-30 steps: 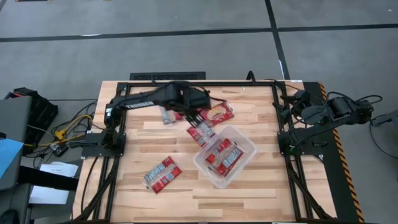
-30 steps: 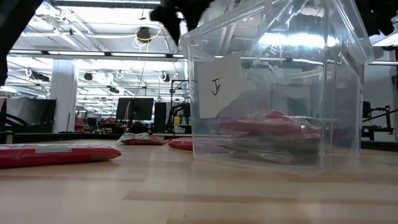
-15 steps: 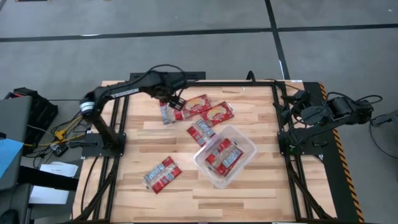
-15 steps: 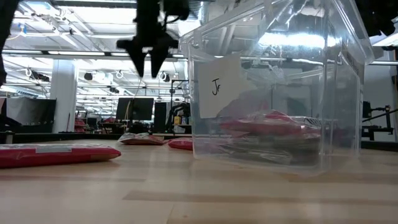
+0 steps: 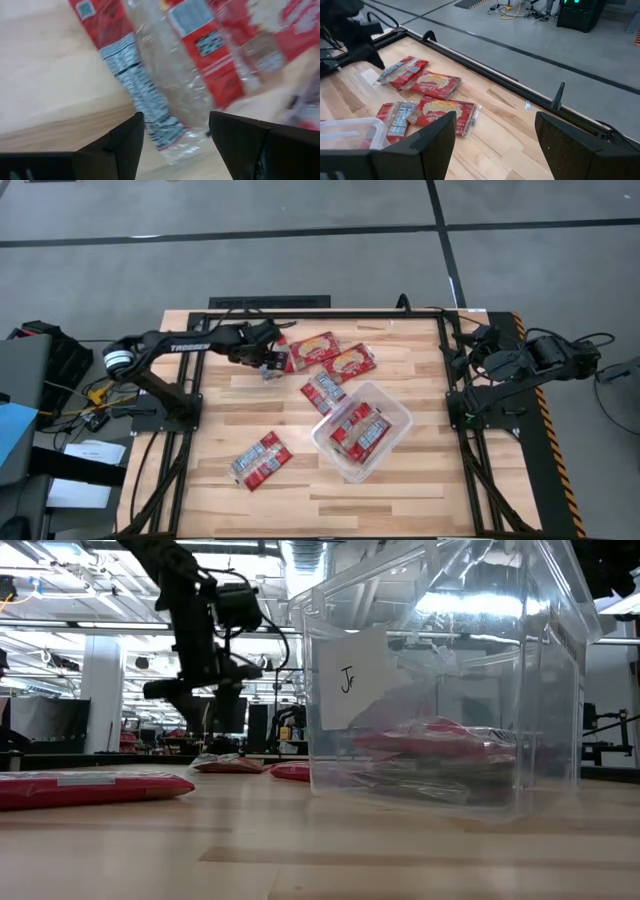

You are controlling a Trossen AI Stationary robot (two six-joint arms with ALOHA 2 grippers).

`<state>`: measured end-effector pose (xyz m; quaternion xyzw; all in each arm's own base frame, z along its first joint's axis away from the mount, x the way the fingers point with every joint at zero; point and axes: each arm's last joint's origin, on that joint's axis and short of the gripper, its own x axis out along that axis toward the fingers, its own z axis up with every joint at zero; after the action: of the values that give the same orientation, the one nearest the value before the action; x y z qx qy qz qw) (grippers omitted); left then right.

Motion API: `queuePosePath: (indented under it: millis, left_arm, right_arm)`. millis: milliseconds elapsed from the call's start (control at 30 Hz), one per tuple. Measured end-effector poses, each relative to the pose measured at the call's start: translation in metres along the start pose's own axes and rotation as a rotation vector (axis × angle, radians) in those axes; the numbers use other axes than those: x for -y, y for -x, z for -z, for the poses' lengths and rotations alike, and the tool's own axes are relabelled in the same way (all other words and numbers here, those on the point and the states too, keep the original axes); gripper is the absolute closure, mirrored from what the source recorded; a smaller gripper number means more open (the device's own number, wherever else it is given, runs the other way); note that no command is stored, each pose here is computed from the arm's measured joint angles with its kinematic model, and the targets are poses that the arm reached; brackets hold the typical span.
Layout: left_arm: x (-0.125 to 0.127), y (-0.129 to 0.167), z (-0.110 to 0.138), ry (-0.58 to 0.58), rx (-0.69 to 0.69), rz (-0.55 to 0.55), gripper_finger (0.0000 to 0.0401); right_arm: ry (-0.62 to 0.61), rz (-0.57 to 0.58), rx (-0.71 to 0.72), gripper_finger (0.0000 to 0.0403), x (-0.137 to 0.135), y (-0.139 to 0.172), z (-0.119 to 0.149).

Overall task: Sort popcorn bags into baskets
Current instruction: Put the red popcorn pack into the transparent container

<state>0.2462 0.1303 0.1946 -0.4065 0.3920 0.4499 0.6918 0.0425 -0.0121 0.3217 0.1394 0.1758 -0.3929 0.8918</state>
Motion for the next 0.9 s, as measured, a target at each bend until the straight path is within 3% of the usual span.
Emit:
queuePosePath:
  millis: [200, 400, 700, 800, 900]
  left_arm:
    - [-0.014, -0.011, 0.006, 0.049, -0.006, -0.066, 0.019]
    - [-0.02, -0.027, 0.01, 0.142, -0.015, 0.087, 0.0172]
    - [-0.034, -0.041, 0.024, 0.248, 0.01, 0.084, 0.0112]
    - [-0.036, -0.045, 0.027, 0.261, 0.03, 0.116, 0.0115]
    - [-0.037, -0.048, 0.028, 0.296, 0.05, 0.144, 0.0147]
  right_arm:
    - [0.003, 0.005, 0.001, 0.0107, 0.0, 0.0, 0.0]
    - [0.003, 0.006, 0.003, 0.0107, 0.0, 0.0, 0.0]
    - [0.002, 0.007, 0.004, 0.0107, 0.0, 0.0, 0.0]
    - [0.003, 0.018, 0.014, 0.0107, 0.001, 0.0, 0.0]
    - [0.003, 0.018, 0.014, 0.0107, 0.001, 0.0, 0.0]
